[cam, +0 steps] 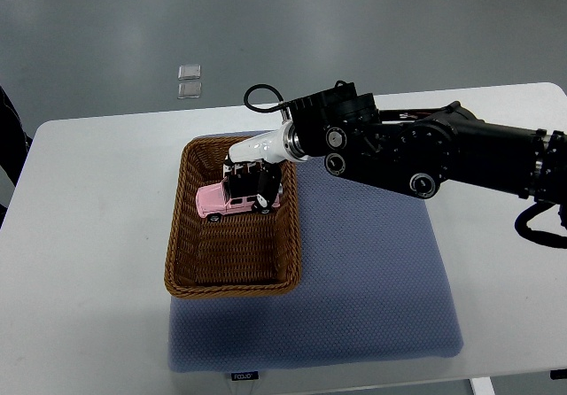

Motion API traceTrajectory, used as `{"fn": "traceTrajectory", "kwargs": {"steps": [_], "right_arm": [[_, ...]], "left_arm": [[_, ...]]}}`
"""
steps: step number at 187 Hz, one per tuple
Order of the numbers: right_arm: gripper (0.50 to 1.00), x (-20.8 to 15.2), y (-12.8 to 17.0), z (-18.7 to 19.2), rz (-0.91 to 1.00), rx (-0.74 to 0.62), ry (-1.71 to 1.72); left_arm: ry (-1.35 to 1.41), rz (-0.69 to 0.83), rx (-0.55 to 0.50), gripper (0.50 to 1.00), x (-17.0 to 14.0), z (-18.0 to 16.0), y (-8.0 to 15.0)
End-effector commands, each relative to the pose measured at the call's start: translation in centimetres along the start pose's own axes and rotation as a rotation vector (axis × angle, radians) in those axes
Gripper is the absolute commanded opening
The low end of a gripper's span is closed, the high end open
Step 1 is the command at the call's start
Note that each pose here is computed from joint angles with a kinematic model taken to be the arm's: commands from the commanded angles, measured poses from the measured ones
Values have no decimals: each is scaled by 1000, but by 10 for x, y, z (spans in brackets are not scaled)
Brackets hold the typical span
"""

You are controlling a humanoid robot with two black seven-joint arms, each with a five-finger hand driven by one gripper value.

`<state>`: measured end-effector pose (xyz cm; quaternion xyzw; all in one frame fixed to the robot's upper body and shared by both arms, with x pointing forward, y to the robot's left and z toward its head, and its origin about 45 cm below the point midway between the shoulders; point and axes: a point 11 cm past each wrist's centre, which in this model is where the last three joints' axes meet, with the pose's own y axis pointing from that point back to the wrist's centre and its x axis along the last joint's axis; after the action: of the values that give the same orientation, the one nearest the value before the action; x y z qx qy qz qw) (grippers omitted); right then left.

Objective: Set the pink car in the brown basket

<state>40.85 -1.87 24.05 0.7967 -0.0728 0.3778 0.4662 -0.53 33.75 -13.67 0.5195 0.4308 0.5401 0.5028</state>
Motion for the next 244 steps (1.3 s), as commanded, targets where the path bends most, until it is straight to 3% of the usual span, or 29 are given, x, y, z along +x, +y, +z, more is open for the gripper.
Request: {"fn": "traceTrajectory", "kwargs": {"steps": [1, 27, 33, 43, 52, 60, 171, 215, 244], "right_arm": [[500, -4, -3, 3, -2, -9, -4], [507, -5, -4, 5, -3, -11, -8], [576, -5, -4, 4, -2, -9, -10], [631, -5, -5, 4, 9, -7, -15], [762, -5, -6, 5, 23, -8, -21], [817, -5, -6, 4, 25, -7, -21], [887, 11, 4, 14, 76, -11, -48], [887, 50, 40, 55, 221, 23, -229], [887, 49, 61, 101, 352, 67, -475]], "left_arm": [[0, 1, 0, 1000, 0, 0, 0], [0, -1, 0, 1000, 0, 0, 0], [0, 1, 0, 1000, 0, 0, 0], [0, 1, 0, 1000, 0, 0, 0], [0, 1, 0, 1000, 0, 0, 0], [0, 1, 0, 1000, 0, 0, 0], [-1, 0, 0, 1000, 0, 0, 0], [0, 1, 0, 1000, 0, 0, 0], [0, -1, 0, 1000, 0, 0, 0]]}}
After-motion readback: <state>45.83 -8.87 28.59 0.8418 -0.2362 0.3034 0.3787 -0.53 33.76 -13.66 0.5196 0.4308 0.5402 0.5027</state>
